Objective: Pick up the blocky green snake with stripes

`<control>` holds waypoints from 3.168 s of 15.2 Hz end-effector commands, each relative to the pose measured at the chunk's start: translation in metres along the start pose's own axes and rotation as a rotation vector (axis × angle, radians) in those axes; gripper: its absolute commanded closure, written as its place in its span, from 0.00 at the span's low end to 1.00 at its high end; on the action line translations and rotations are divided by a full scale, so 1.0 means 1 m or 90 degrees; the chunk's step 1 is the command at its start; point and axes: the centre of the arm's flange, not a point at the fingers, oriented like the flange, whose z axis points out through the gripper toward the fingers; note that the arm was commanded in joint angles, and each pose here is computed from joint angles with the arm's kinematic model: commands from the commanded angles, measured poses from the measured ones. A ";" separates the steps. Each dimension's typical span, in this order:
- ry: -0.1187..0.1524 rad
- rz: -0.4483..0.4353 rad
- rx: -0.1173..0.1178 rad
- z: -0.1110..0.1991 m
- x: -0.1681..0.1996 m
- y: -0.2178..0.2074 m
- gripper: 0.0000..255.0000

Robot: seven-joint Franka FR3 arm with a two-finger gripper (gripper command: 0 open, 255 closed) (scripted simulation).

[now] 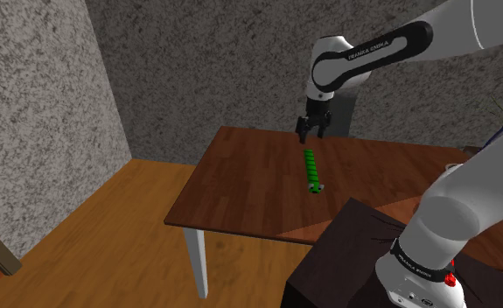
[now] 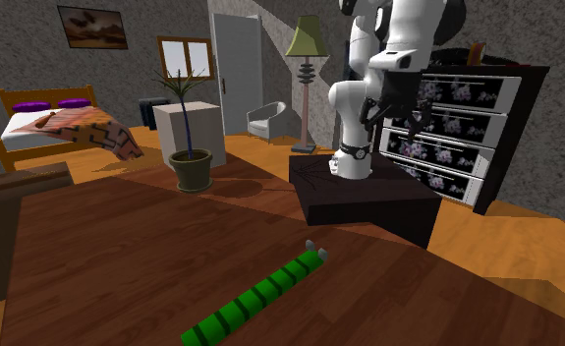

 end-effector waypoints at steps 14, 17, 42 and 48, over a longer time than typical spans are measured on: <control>0.001 0.192 -0.004 0.132 0.113 0.104 0.00; 0.001 0.230 -0.004 0.158 0.131 0.128 0.00; 0.002 0.441 -0.008 0.339 0.202 0.278 0.00; 0.002 0.441 -0.008 0.340 0.202 0.278 1.00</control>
